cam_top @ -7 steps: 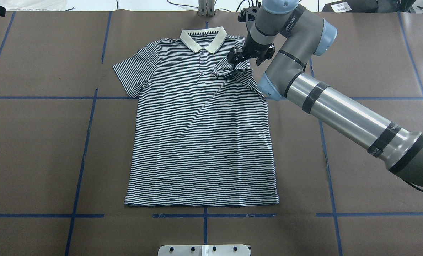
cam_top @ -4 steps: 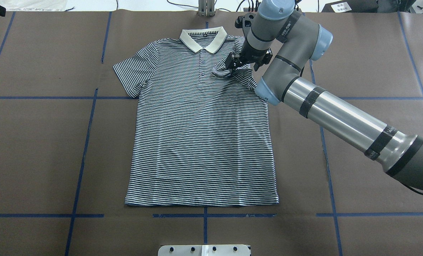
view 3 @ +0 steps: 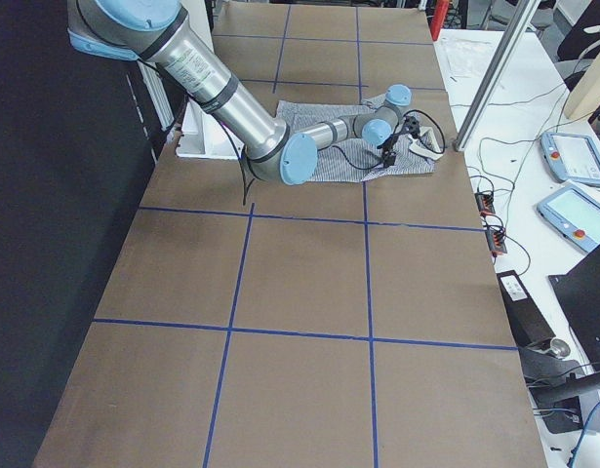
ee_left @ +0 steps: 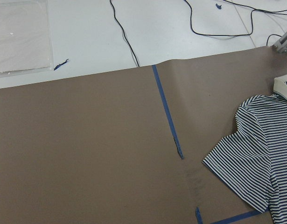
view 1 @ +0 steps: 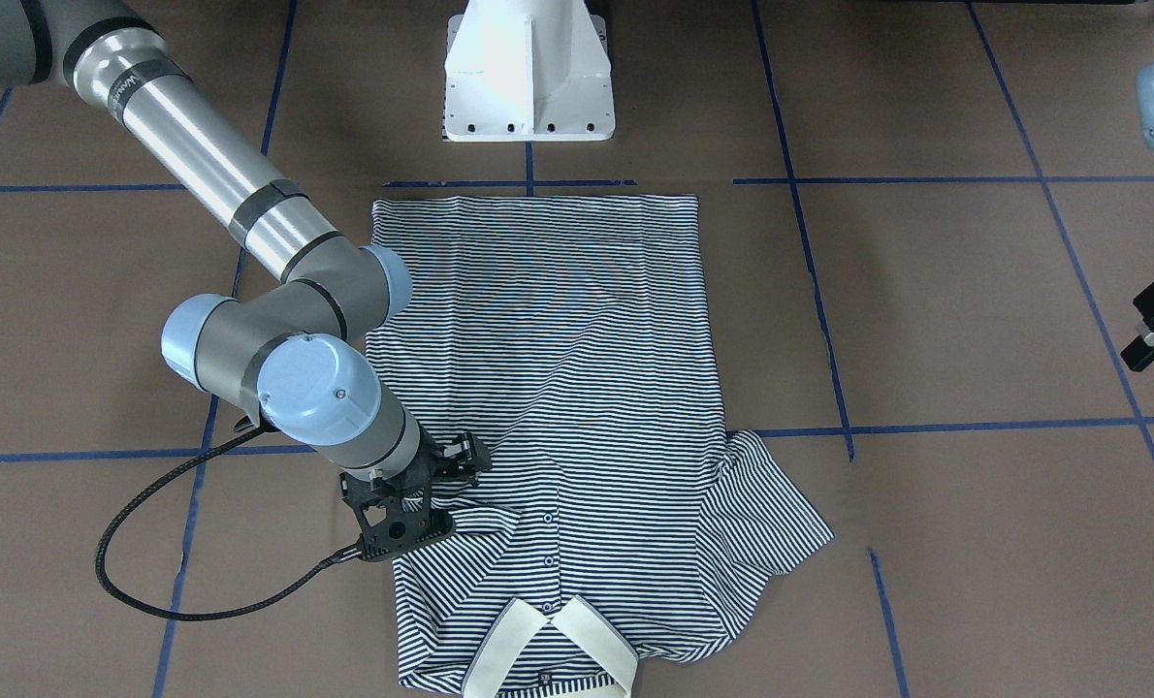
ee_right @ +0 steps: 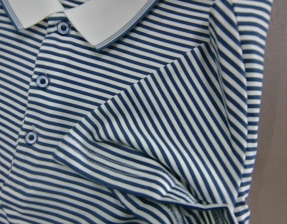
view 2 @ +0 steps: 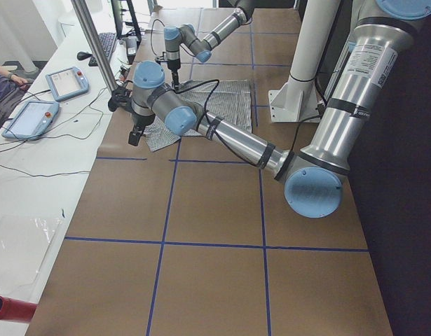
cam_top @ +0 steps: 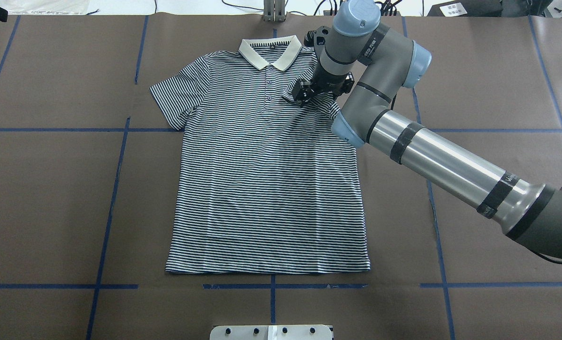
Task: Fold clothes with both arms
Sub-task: 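Lay the folded sleeve flat near the buttons and open the right gripper, then raise the right gripper off the shirt while the left arm swings toward the shirt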
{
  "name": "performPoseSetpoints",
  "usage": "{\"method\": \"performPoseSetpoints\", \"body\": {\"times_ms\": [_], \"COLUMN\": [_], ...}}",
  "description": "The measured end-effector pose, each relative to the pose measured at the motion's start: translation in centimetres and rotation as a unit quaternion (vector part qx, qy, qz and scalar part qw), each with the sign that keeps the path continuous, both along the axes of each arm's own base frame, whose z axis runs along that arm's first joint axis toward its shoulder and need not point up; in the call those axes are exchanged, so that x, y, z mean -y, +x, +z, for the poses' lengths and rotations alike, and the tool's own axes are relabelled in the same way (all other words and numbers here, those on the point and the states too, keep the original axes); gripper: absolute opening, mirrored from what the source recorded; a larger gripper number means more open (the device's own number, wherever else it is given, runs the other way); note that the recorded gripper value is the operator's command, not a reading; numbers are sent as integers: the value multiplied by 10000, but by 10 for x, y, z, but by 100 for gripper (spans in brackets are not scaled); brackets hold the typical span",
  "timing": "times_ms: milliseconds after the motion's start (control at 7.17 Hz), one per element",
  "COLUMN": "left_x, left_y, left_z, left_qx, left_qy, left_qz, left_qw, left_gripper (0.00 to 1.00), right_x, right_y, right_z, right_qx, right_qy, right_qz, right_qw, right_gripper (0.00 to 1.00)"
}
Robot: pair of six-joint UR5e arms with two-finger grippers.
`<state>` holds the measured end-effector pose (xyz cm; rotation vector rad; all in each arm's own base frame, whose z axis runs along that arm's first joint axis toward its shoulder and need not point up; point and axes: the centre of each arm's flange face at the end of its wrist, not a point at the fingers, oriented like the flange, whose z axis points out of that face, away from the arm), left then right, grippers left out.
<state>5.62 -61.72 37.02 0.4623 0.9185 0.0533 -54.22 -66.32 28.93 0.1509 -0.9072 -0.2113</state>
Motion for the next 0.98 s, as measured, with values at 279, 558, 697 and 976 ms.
{"method": "performPoseSetpoints", "body": {"times_ms": [279, 558, 697, 976], "left_x": [1, 2, 2, 5], "left_y": [0, 0, 0, 3], "left_z": [0, 0, 0, -2], "left_qx": [3, 4, 4, 2], "left_qy": [5, -2, -6, -27], "left_qz": [1, 0, -1, -9], "left_qw": [10000, 10000, 10000, 10000], "left_gripper": [100, 100, 100, 100], "right_x": [-19, -41, -50, -61], "right_y": [-19, -32, -36, -30], "right_z": [-11, -31, -37, -55], "right_qx": [79, 239, 282, 289], "right_qy": [-49, -113, -116, -143], "right_qz": [-71, -79, -102, -115], "right_qw": [9999, 9996, 9995, 9994], "right_gripper": [100, 100, 100, 100]}}
